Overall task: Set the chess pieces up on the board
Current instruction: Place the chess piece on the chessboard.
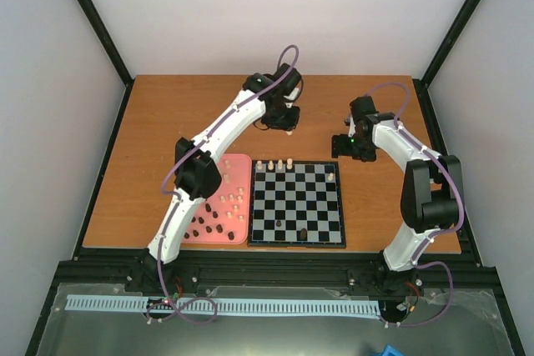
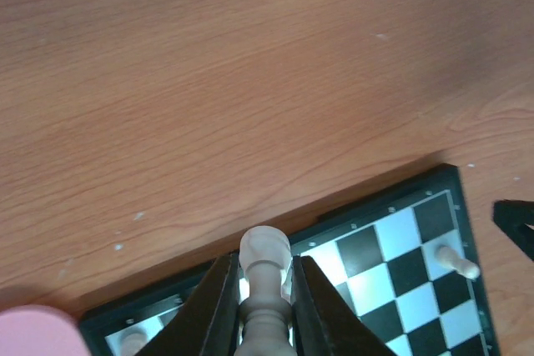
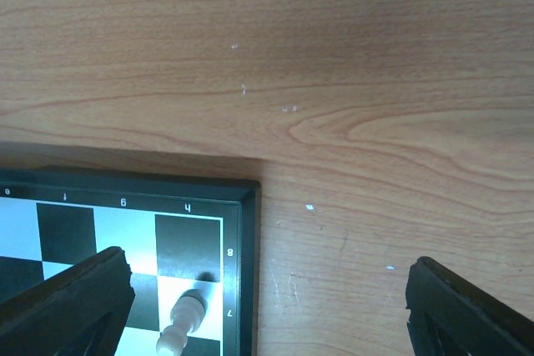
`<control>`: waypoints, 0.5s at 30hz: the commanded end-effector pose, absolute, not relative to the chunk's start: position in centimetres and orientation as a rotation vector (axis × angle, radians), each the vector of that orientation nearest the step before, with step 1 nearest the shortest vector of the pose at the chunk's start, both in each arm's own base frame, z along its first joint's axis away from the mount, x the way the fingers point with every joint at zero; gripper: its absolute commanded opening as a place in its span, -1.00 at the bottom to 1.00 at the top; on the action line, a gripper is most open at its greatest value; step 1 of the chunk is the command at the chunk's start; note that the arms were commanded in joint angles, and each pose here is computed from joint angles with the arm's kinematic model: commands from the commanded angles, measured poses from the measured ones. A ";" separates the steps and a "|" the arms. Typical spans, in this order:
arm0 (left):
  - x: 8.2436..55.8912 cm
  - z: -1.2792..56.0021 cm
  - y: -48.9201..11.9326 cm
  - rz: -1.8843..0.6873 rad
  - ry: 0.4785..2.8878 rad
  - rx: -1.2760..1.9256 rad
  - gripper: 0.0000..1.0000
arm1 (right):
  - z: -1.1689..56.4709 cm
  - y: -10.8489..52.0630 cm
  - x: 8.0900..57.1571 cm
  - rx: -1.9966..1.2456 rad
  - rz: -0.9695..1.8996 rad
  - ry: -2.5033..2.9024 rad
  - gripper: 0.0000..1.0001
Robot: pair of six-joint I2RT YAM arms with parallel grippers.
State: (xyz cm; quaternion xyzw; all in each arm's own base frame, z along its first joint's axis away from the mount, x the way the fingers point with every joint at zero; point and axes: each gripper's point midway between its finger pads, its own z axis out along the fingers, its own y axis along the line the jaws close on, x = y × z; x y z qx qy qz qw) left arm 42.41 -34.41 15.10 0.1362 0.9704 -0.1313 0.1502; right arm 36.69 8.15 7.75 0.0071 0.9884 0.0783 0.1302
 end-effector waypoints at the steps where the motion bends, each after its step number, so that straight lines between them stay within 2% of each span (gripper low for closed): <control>1: 41.6 16.7 -38.0 -0.529 2.739 0.419 -0.84 | 9.7 7.2 37.6 0.051 0.179 2.820 0.78; 8: 37.9 14.2 -40.0 -0.495 2.805 0.556 -0.83 | 9.7 7.0 37.4 0.062 0.170 2.822 0.78; 15: 37.0 11.3 -40.0 -0.414 2.861 0.603 -0.83 | 9.4 7.0 36.9 0.048 0.177 2.828 0.78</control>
